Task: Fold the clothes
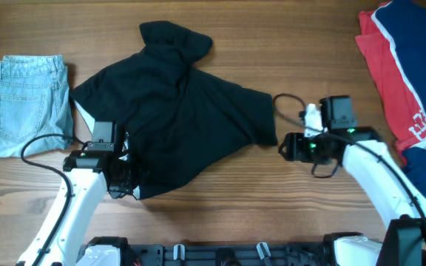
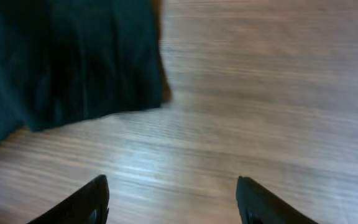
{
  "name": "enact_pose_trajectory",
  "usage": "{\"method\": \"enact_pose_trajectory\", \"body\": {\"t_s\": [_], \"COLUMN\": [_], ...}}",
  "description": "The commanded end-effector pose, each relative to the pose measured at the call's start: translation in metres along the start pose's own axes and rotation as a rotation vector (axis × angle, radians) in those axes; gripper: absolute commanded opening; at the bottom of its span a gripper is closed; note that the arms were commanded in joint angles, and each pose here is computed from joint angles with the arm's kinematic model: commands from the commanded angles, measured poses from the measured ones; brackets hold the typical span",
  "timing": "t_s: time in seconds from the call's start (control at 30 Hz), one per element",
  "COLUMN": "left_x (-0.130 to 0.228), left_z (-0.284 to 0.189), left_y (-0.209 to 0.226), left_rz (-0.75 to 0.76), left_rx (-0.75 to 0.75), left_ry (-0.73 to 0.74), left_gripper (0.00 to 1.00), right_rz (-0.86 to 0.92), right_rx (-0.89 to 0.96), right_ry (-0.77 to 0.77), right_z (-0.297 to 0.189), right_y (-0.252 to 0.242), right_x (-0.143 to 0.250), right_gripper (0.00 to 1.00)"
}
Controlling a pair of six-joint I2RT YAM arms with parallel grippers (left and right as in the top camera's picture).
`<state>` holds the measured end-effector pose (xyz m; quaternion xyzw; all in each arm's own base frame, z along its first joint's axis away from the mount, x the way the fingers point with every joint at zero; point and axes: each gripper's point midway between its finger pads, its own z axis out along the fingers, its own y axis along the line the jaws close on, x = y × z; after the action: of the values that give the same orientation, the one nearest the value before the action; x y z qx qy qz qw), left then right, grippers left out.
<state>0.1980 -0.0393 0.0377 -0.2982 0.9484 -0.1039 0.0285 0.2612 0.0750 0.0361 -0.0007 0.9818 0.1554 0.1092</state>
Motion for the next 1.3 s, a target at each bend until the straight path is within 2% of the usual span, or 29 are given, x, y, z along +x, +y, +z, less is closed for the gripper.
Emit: {"method": "enact_pose_trajectory", "body": {"t_s": [0.0,0.13,0.33,0.53,0.87,1.0,1.27], "left_x": [-0.012,-0.012,-0.013,-0.013,-0.012,-0.012,-0.012], "left_z": [-0.007,-0.007,-0.007,-0.007,-0.007,-0.007,-0.007], "left_y": [0.003,0.004,0.004,0.004,0.004,0.004,0.004], "left_rz": [-0.014,-0.016,-0.016,-0.016,-0.016,-0.016,-0.017], "left_rx": [-0.001,-0.001,-0.001,-0.001,-0.001,-0.001,-0.003], "left_ry": [-0.040,-0.040,-0.041,-0.041,-0.040,-0.041,-0.037], "left_gripper": [0.04,0.04,0.04,0.04,0.04,0.04,0.04], "right_rz": [-0.134,-0.239,-0.338,-0.392,-0.410,-0.553,-0.565], "right_rx": [0.085,0.191,0.217,0.217,0.300,0.248,0.219], "right_ry": [-0.024,-0.104,-0.101,-0.067,-0.171,-0.212,-0.277], "right_z": [0.014,0.020,0.040,0.063,0.060,0.064,0.063], "right_y": [0.004,0.009,0.010,0.006,0.001,0.032,0.047], "right_x": [0.002,-0.011,-0.018,-0.017,-0.043,-0.047,-0.059], "right_gripper": [0.65,0.63,0.62,0.61,0.63,0.51,0.48]}}
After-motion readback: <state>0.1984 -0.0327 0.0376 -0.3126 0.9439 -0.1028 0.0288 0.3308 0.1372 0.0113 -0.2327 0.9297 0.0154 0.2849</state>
